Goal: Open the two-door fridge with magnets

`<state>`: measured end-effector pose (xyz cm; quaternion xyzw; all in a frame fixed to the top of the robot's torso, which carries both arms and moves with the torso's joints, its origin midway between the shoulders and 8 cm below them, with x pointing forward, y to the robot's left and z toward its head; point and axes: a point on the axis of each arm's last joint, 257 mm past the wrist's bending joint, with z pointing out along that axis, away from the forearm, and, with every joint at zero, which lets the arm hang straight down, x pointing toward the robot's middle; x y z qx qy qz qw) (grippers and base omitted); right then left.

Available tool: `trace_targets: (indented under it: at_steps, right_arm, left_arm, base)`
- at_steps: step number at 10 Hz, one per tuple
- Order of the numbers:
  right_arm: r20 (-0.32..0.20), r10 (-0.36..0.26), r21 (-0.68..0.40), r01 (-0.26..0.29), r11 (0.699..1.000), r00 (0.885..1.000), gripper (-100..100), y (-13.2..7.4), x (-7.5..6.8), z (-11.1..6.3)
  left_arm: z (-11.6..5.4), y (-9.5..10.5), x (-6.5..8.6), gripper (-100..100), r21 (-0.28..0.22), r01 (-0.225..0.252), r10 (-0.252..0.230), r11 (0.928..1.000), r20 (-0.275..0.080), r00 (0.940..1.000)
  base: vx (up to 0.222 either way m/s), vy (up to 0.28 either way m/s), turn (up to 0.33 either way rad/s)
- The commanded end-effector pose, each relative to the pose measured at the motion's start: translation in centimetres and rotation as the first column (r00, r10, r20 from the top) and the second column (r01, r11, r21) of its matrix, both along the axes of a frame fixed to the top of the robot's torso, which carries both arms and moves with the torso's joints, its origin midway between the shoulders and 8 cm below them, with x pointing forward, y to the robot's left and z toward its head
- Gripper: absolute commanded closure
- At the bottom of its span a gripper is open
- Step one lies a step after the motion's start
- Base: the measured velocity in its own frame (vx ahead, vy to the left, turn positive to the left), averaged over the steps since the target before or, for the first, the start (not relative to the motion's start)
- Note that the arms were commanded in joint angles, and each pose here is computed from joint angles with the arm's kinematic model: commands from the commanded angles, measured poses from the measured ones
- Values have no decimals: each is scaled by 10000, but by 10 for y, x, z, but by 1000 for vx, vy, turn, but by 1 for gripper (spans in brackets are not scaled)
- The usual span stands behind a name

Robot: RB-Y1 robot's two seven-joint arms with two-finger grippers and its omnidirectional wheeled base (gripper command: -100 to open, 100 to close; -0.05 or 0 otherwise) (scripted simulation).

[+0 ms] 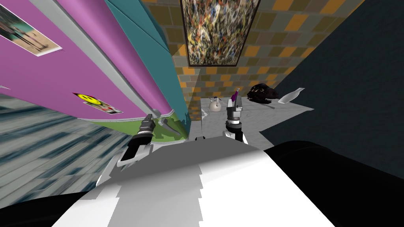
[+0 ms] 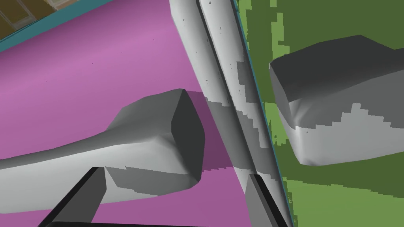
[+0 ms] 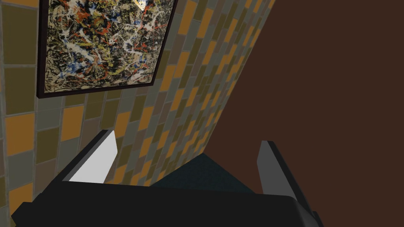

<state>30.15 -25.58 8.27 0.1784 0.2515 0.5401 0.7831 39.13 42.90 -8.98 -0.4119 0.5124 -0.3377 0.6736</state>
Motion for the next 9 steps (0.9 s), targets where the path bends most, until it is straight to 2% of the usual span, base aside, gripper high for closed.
trace_targets:
  at_steps: [1,5,9]
  right_arm:
    - [0,0,0,0,10000,10000,0,0,0,0]
    - [0,0,0,0,10000,10000,0,0,0,0]
    - [0,0,0,0,10000,10000,0,0,0,0]
  left_arm:
    - [13,5,-3,-100,270,-166,173,9995,-263,9995]
    - [16,18,-10,-100,532,-626,676,9966,-980,9929]
    - [19,26,-16,-100,688,-938,1027,9932,-1395,9849]
  base:
    - [15,-52,19]
    - [23,-59,24]
    - [14,-34,12]
